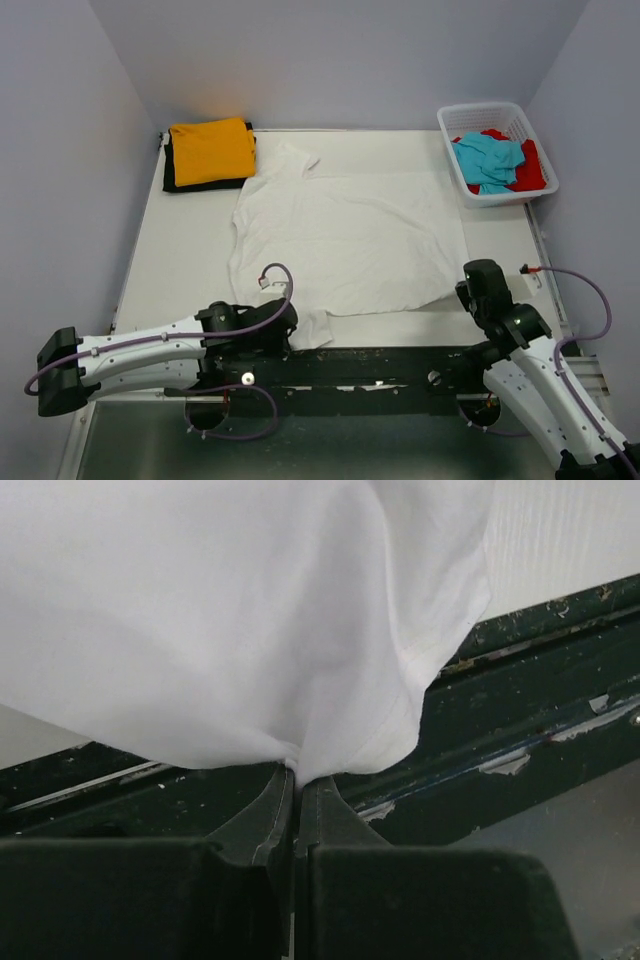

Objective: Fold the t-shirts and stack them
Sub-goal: Fold the flattened tshirt in 1/3 of the way

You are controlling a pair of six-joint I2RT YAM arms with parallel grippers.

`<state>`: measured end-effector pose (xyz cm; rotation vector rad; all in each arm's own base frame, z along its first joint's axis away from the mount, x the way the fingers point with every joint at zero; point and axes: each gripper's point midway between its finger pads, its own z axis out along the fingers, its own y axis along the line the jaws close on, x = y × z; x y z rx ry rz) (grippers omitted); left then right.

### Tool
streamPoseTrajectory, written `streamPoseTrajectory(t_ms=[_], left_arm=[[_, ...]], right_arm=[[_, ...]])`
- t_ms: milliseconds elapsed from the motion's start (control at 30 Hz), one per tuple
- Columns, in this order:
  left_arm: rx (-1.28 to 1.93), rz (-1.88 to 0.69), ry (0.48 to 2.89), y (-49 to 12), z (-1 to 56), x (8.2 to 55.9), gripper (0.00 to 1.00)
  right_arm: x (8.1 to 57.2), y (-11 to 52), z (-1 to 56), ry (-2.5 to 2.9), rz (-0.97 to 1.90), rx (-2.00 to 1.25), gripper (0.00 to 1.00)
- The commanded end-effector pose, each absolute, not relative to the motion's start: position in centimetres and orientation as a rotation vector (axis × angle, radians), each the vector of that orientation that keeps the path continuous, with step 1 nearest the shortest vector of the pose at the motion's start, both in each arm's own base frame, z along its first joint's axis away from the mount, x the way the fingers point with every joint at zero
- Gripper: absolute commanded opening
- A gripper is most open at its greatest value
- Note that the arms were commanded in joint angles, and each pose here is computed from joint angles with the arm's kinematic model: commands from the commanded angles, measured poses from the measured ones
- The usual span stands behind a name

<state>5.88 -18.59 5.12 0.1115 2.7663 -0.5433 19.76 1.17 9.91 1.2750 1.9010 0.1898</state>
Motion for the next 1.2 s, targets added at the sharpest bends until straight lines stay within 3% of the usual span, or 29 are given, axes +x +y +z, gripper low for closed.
streamPoseTrajectory(t_ms=[0, 233, 533, 833, 1167], left_arm=[[0.113, -0.66, 2.789, -19.3, 5.5, 4.0, 0.0], [0.176, -0.787, 2.655, -21.6, 7.6, 5.9, 0.0], [0.019, -0.846, 2.458, -22.9, 12.2, 15.8, 0.0], [-0.16, -0.697, 2.374, -20.4, 15.3, 24.8, 0.0], [-0.273, -0.572, 2.306, -17.0, 16.8, 31.9, 0.0]], right_arm=[[18.2, 1.7, 8.9, 1.991, 0.198, 1.276, 0.01], [19.2, 1.0, 9.7, 1.936, 0.169, 1.233, 0.01], [23.6, 0.4, 10.5, 1.976, -0.061, 1.108, 0.01], [30.2, 0.6, 11.8, 2.054, -0.331, 0.932, 0.01], [34.3, -0.6, 10.5, 2.107, -0.396, 0.942, 0.01]])
